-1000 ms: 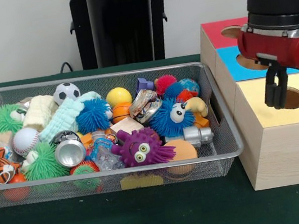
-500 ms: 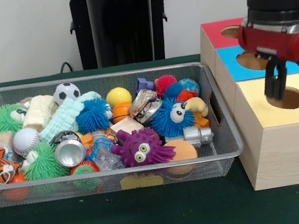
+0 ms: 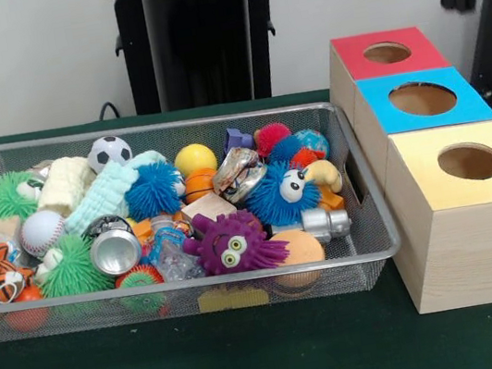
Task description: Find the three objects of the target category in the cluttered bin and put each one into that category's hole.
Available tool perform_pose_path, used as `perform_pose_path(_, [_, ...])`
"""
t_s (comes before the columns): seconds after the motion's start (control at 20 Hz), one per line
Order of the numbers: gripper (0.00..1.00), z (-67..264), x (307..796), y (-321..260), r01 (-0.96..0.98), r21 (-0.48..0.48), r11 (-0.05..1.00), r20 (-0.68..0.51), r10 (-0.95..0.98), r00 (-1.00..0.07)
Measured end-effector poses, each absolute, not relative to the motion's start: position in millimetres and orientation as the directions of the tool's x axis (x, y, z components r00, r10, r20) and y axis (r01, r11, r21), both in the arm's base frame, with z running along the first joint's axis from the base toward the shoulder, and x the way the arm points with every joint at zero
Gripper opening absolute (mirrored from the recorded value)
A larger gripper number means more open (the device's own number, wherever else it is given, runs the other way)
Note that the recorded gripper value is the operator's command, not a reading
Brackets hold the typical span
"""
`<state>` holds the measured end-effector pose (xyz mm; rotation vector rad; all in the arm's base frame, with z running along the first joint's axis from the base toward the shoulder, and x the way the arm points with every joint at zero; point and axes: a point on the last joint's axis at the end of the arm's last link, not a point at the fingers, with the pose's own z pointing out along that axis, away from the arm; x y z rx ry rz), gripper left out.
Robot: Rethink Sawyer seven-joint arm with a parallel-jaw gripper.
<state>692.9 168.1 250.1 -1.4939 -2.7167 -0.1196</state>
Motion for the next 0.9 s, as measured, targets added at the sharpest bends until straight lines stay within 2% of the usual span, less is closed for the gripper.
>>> perform_pose_path(0.25, [0.0,298.1,701.8,127.6,0.863,0.109,0.493,0.042,0.865,-0.499])
perform_pose_path(0.4, [0.0,326.7,709.9,76.0,0.883,0.157,0.443,-0.007,0.894,-0.448])
perform_pose_path(0.7, [0.0,330.8,720.8,12.8,0.895,0.203,0.397,-0.094,0.918,-0.385])
perform_pose_path(0.9, [0.0,314.8,725.9,-27.3,0.899,0.223,0.377,-0.152,0.924,-0.35])
